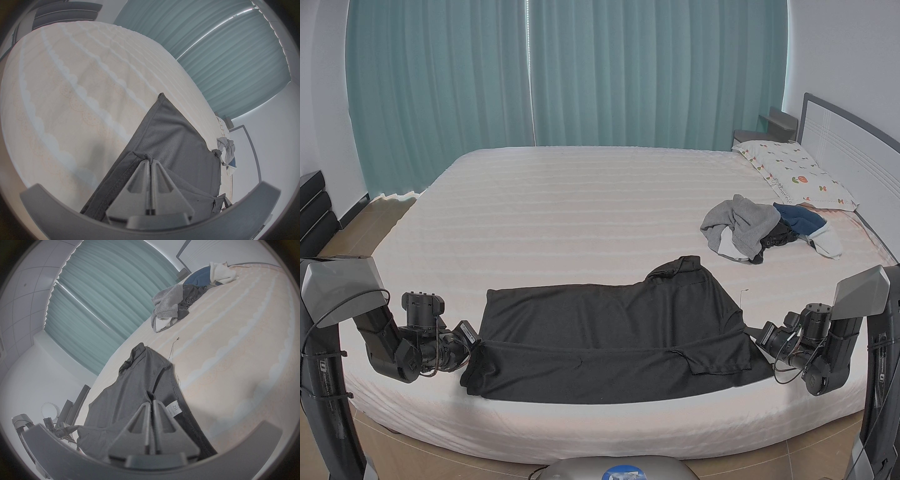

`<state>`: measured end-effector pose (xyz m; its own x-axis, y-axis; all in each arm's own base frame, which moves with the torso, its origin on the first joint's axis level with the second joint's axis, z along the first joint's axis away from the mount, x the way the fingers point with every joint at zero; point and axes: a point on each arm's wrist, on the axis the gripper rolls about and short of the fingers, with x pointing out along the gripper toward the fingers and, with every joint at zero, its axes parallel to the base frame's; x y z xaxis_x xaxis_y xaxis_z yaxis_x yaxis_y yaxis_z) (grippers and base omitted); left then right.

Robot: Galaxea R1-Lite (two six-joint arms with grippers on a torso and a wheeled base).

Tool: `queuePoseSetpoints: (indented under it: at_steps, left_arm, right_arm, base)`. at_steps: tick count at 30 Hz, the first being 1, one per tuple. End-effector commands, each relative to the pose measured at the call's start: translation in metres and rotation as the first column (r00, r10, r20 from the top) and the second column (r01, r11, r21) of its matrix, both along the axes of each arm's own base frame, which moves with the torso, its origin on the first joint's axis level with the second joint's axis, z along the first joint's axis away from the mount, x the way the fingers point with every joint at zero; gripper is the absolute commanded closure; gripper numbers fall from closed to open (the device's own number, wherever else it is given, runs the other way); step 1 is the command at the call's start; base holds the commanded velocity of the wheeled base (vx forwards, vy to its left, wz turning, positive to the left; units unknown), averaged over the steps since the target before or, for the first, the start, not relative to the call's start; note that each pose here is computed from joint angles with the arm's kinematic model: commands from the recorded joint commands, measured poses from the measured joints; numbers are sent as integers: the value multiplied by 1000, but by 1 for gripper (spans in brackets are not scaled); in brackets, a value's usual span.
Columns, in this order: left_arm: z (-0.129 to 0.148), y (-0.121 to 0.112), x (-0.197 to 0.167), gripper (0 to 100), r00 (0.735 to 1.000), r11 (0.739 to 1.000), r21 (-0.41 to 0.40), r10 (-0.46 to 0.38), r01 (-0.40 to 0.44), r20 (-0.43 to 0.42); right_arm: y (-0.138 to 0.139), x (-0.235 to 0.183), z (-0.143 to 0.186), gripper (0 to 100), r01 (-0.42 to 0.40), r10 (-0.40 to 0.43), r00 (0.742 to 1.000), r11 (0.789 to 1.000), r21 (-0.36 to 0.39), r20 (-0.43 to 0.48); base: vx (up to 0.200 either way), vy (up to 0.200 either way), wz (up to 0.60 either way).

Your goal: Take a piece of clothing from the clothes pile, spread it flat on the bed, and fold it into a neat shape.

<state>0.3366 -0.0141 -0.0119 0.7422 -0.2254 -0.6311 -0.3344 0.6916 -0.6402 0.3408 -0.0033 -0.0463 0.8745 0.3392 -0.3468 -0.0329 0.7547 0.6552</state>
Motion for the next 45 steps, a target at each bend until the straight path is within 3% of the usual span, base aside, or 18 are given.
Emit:
queuePoseSetpoints:
  at_steps: [1,10,17,19,29,45]
  left_arm:
    - [0,-1,1,0,1000,1000,0,-3,3,1]
    - [0,0,1,0,1000,1000,-4,4,-4,5]
    - [9,2,0,0,999,1000,-17,24,-24,28]
    - [16,6,0,0,996,995,-64,80,-77,34]
    - [15,9,3,0,996,993,-80,87,-84,33]
    - [15,10,15,0,994,992,-84,93,-88,57]
  right_arm:
    - [2,0,-2,0,-5,5,1000,1000,-2,4]
    - [-4,1,3,0,12,-12,1000,1000,15,15]
    - [-11,9,14,0,90,-91,996,980,180,-2]
    - [-16,10,14,0,113,-112,994,969,218,-16]
    - [-15,10,3,0,113,-105,993,968,222,-45]
    - [-13,9,0,0,113,-103,993,969,220,-52]
  base:
    - [0,0,0]
    - [0,0,0]
    - [0,0,0]
    - [0,0,0]
    - [180,0,0]
    - [0,0,0]
